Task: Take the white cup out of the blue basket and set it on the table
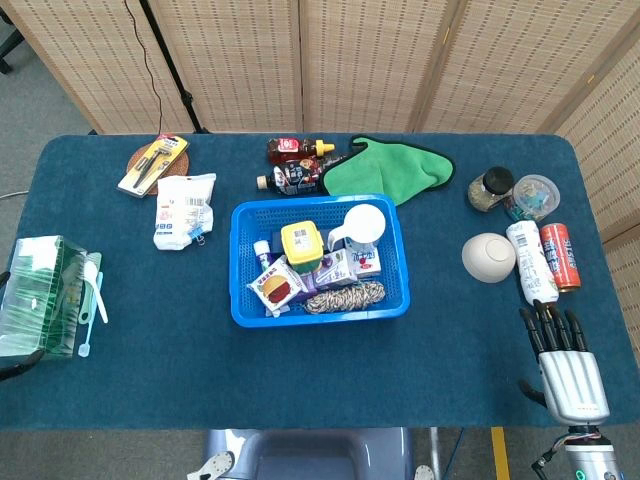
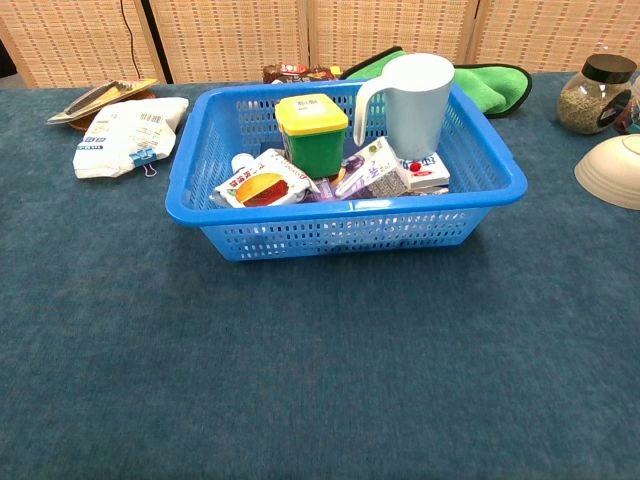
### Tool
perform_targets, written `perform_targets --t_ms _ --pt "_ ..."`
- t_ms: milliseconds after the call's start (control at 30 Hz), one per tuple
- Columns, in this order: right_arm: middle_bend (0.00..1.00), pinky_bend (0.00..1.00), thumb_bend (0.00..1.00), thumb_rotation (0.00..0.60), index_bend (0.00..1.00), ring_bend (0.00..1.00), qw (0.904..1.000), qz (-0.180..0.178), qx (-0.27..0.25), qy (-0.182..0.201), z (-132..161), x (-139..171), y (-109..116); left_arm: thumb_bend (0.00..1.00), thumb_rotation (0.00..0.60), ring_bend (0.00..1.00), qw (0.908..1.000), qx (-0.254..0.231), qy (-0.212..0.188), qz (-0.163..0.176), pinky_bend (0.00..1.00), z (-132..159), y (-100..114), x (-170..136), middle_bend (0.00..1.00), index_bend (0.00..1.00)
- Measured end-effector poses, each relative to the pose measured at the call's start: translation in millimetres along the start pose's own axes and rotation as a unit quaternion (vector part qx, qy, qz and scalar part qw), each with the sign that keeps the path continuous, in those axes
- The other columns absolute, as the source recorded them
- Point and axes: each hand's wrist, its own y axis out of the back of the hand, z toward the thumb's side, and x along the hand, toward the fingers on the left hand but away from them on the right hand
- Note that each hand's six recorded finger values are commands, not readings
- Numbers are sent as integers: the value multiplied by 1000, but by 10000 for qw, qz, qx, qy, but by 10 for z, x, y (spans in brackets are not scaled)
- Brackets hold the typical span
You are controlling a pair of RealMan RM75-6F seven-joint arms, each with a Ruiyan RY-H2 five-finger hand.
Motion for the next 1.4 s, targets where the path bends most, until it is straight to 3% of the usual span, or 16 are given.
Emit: perform_targets --t_ms 433,633,1100,1400 --pt "0 0 0 600 0 0 9999 -18 -18 153 76 -89 9 0 600 0 10000 -42 28 0 0 -20 11 -5 0 0" --pt "0 0 0 600 0 0 9989 -113 -156 433 262 -294 184 0 600 0 10000 -30 22 7 0 -8 6 -3 0 0" --pt "0 0 0 600 0 0 9848 -276 -930 1438 1126 -1055 687 0 600 0 9998 98 79 -151 0 28 -84 94 0 0" --pt "0 0 0 600 0 0 9769 -157 -1099 1828 1782 -1616 799 0 600 0 9994 150 198 -234 0 11 -119 174 0 0"
